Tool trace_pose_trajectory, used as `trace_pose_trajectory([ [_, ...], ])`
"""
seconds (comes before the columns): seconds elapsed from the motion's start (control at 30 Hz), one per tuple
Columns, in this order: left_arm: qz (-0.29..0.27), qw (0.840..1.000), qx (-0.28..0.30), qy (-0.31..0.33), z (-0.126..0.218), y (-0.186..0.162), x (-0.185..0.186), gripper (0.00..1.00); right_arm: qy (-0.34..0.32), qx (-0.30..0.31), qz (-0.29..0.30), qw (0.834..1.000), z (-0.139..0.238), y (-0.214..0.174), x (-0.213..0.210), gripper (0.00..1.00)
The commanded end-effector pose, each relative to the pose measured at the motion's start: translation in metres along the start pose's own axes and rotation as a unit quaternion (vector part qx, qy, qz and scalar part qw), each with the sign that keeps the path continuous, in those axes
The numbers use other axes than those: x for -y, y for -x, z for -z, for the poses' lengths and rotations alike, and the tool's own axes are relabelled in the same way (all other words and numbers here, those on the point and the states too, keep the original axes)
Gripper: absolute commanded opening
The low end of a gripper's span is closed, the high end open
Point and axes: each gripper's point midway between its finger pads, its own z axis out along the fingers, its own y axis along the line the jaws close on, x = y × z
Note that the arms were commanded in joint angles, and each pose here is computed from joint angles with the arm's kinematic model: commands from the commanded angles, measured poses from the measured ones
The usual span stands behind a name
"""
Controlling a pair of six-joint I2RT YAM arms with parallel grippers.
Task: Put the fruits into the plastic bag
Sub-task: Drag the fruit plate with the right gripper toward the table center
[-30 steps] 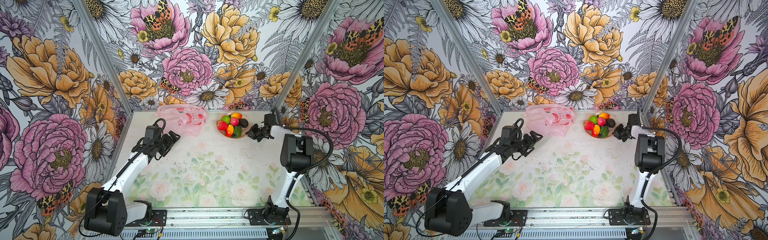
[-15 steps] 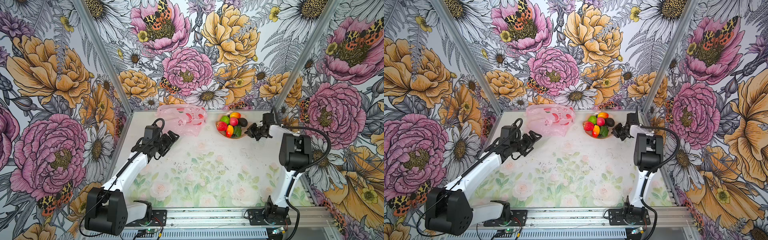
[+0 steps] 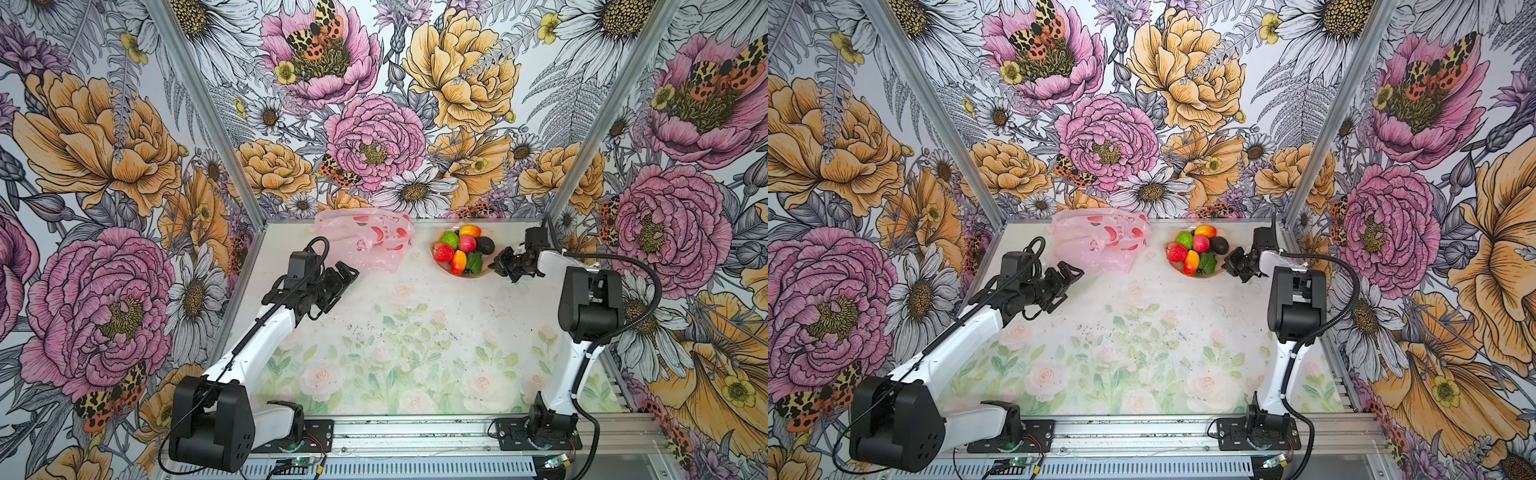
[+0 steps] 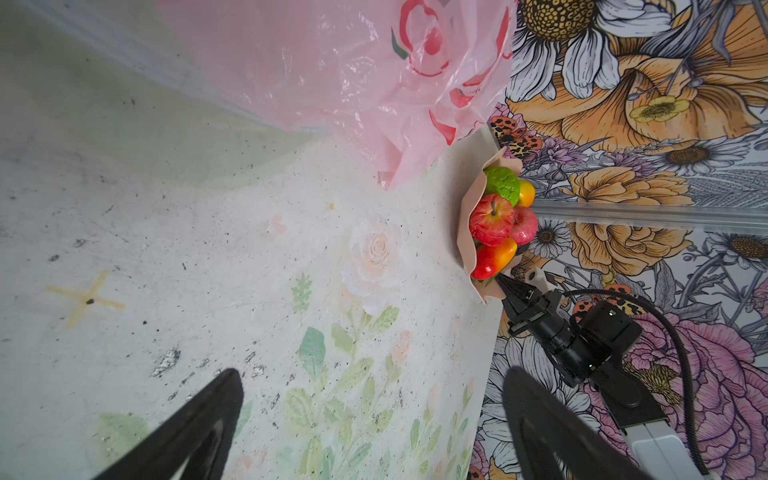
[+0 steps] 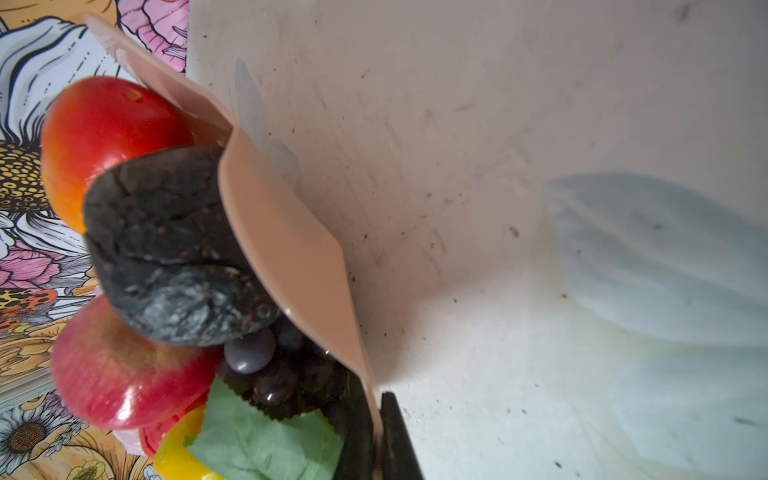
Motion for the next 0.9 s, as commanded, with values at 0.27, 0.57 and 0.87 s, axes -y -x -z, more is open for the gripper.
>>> trace_pose_trajectory([
  [0.27, -0.012, 1.000, -0.001, -0.017, 0.006, -0.004, 0.003, 0.99, 0.023, -0.047, 0.023, 0.998, 0.002, -0.039, -0.007, 0.00],
  [0.57, -0.013, 1.000, -0.004, -0.020, 0.009, -0.009, 0.002, 0.99, 0.030, -0.072, 0.051, 0.996, 0.005, -0.073, -0.016, 0.00],
  [0.87, -0.014, 1.000, -0.004, -0.027, 0.016, -0.016, 0.000, 0.99, 0.028, -0.105, 0.083, 0.991, 0.002, -0.116, -0.020, 0.00],
])
